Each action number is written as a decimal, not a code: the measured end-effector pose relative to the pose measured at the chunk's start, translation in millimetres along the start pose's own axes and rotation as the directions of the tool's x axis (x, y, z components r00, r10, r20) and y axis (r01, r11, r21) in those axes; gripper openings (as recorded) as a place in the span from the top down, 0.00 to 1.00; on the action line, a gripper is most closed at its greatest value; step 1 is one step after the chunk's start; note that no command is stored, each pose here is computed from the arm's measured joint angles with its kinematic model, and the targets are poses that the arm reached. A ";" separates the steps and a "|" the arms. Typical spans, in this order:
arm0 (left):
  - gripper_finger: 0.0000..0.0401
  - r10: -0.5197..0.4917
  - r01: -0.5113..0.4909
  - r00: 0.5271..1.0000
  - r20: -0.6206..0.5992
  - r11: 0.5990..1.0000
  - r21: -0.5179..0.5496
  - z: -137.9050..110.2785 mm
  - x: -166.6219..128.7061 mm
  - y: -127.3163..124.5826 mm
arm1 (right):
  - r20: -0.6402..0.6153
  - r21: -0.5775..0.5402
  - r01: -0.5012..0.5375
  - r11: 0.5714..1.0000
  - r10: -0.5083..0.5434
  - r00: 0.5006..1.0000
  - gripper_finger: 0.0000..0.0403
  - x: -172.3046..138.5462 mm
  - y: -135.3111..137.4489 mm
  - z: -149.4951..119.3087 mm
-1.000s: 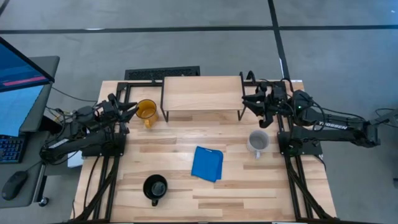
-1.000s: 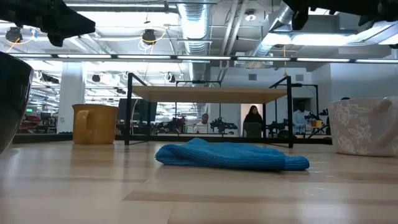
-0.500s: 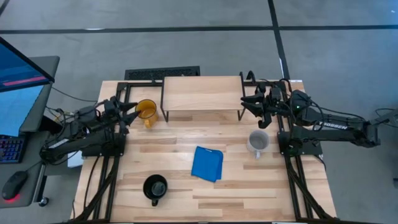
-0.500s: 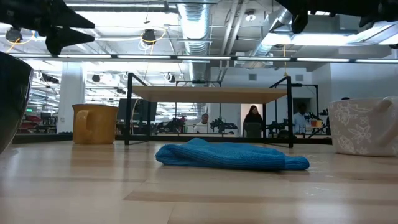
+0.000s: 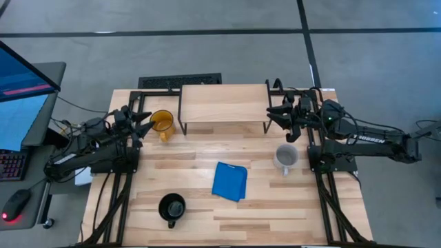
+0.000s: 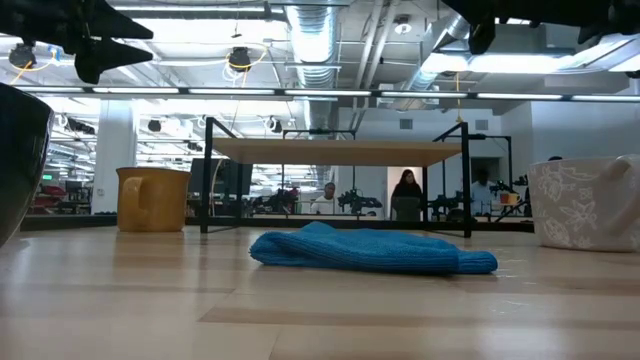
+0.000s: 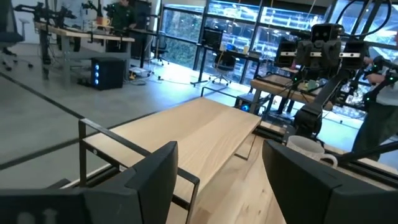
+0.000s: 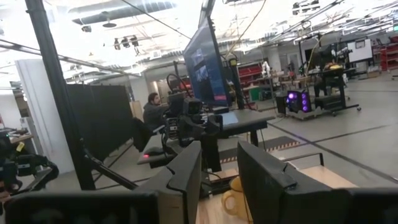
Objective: Stack small to large cups/mugs on shelf
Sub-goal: Put the yellow mug on the shelf
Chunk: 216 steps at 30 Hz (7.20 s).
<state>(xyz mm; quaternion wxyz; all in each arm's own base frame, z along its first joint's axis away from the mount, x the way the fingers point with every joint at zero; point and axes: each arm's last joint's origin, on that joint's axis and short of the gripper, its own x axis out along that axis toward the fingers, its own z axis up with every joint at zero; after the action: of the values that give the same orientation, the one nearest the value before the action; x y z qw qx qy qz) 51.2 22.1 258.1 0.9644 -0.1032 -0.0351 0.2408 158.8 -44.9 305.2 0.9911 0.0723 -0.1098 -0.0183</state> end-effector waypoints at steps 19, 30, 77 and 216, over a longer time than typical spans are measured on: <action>0.44 0.174 -0.129 0.919 -0.353 0.981 0.147 30.8 15.4 -7.0 | 0.003 -0.016 0.040 0.999 -0.040 0.999 0.69 -1.5 -6.4 0.9; 0.44 0.331 -0.113 0.767 -0.550 0.913 0.392 48.3 43.1 -13.3 | 0.005 -0.019 0.055 0.998 -0.055 0.998 0.69 -2.2 -8.8 1.5; 0.44 0.173 -0.644 0.521 -0.836 0.723 -0.251 29.4 57.2 23.6 | -0.047 -0.010 0.097 0.995 -0.098 0.994 0.69 -3.8 -14.9 -3.3; 0.80 0.610 -0.895 0.138 -0.780 0.414 0.165 38.9 138.6 -27.6 | -0.032 -0.023 0.138 0.990 -0.138 0.990 0.69 -6.2 -21.5 -0.9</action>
<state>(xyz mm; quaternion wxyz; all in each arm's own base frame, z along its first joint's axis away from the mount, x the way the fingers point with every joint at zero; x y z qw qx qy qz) 181.4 70.8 304.5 0.5810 -0.3604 0.3807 0.6226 152.6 -65.7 299.8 0.9899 0.0697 -0.0879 -0.0868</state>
